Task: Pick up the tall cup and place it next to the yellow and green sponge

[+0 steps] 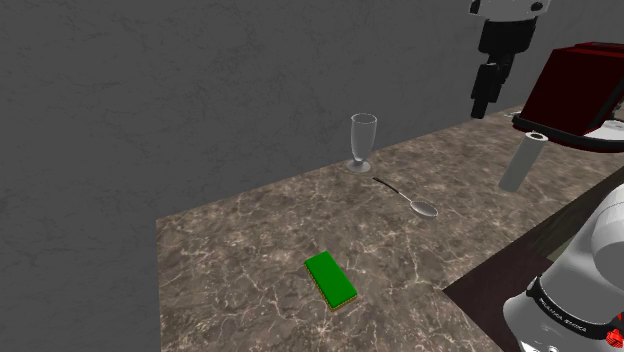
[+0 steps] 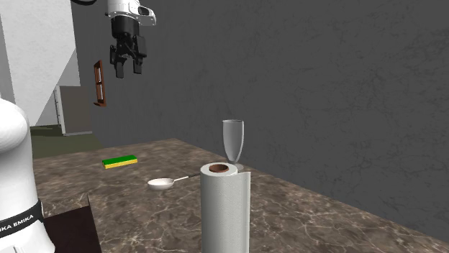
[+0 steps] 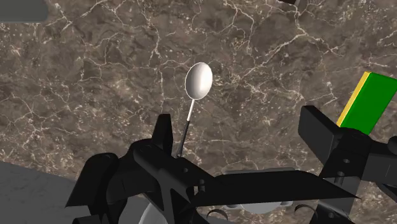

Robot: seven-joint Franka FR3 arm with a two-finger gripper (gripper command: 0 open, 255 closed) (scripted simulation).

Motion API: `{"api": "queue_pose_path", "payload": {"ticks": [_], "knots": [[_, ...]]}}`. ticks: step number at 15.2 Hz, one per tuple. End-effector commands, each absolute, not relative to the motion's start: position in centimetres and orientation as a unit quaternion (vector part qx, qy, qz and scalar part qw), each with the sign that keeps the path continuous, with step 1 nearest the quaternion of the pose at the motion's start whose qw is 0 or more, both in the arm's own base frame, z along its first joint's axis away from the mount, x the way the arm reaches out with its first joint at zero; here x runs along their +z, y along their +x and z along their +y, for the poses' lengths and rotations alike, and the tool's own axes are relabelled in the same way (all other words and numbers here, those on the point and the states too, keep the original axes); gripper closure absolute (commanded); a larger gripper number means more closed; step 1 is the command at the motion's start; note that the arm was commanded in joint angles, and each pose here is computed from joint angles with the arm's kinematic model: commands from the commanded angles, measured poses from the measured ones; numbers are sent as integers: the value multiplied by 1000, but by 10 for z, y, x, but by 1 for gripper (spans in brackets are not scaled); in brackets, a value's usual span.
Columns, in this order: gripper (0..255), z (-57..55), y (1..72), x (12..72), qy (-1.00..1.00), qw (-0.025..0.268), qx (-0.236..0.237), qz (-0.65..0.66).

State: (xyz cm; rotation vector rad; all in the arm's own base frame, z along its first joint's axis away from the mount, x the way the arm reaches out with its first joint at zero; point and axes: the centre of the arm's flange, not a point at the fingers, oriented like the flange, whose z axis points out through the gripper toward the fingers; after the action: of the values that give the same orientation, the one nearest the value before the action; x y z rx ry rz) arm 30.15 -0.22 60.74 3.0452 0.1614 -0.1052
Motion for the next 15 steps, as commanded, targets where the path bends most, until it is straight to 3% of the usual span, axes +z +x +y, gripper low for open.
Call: {"api": "queue_pose_path", "payload": {"ticks": [1, 15], "knots": [[0, -2, 301, 607, 997, 45, -34, 53], [0, -37, 468, 538, 998, 28, -28, 41]]}}
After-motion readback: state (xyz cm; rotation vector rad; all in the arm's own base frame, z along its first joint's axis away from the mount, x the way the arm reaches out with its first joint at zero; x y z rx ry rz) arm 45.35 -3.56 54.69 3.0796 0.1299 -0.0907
